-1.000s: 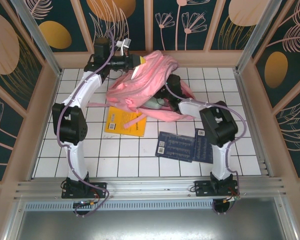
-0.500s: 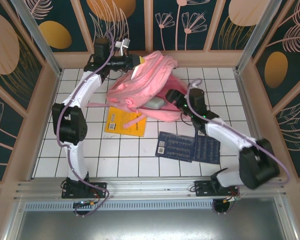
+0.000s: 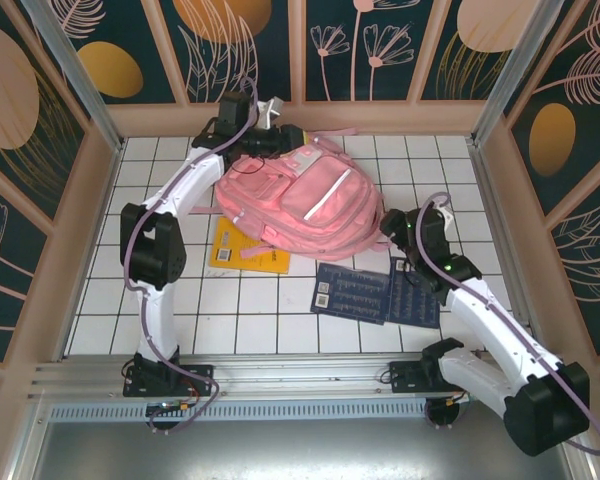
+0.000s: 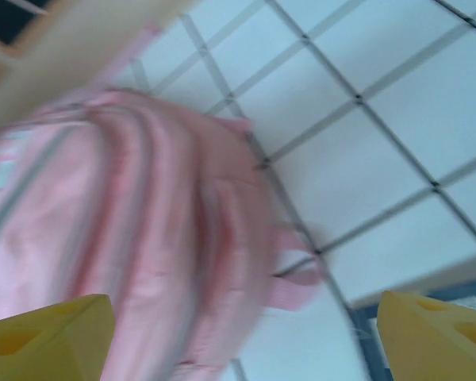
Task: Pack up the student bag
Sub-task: Close the student bag at the top-center of the table, then move the books to the bottom-center of the table.
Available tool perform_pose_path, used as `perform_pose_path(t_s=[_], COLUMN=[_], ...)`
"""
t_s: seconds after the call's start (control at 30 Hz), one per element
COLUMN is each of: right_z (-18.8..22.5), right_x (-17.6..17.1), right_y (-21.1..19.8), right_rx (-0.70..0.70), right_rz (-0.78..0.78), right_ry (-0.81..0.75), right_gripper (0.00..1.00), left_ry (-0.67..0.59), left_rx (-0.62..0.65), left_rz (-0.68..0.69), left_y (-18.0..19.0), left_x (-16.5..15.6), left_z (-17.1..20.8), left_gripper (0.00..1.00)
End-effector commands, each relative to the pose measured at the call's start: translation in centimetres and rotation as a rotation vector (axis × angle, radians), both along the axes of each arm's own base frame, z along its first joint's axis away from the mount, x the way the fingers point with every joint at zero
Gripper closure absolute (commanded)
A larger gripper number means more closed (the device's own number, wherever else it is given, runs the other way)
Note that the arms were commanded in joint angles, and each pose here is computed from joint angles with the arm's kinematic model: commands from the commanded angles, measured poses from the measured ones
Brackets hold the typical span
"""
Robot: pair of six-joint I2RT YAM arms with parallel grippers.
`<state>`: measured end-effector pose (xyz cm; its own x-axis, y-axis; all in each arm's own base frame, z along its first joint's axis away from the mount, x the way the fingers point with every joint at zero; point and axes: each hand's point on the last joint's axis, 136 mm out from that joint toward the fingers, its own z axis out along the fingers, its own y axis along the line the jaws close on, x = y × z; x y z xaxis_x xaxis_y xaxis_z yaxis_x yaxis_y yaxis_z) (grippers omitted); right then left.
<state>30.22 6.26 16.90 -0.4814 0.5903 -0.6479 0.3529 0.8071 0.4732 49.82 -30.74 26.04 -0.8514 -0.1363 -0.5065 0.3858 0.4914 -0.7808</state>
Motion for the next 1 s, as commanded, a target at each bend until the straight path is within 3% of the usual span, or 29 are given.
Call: perform_pose_path(t_s=[0.0, 0.13, 0.27, 0.43, 0.53, 0.77, 0.97], right_z=[-4.9, -7.9, -11.8, -14.2, -14.1, -12.7, -12.5], right_x=[-2.9, -4.2, -5.4, -5.9, -6.0, -7.0, -8.1], right_y=[-4.6, -8.1, -9.0, -7.3, -4.9, 0.1, 3.9], right_rx=[-0.019, 0.017, 0.086, 0.169, 0.256, 0.432, 0.462], right_rz=[-0.181, -0.317, -0.340, -0.246, -0.135, 0.085, 0.285], right_ry=[0.189, 0.257, 0.364, 0.428, 0.416, 0.380, 0.404], right_gripper=[0.11, 0.05, 0.04, 0.08, 0.12, 0.18, 0.25], left_ry=[-0.080, -0.088, -0.060, 0.007, 0.058, 0.159, 0.230], left_rx=[0.106, 0.189, 0.234, 0.281, 0.344, 0.428, 0.515], left_rz=[0.099, 0.047, -0.077, -0.308, -0.411, -0.487, -0.490], left_y=[1.9, -1.6, -6.9, -13.3, -15.4, -14.4, -11.6], left_x=[-1.1, -5.4, -11.0, -18.2, -21.4, -24.4, -26.3], left_z=[2.5, 1.5, -1.8, -6.8, -10.4, -15.8, -19.8], left_gripper=[0.51, 0.51, 0.51, 0.51, 0.51, 0.53, 0.53])
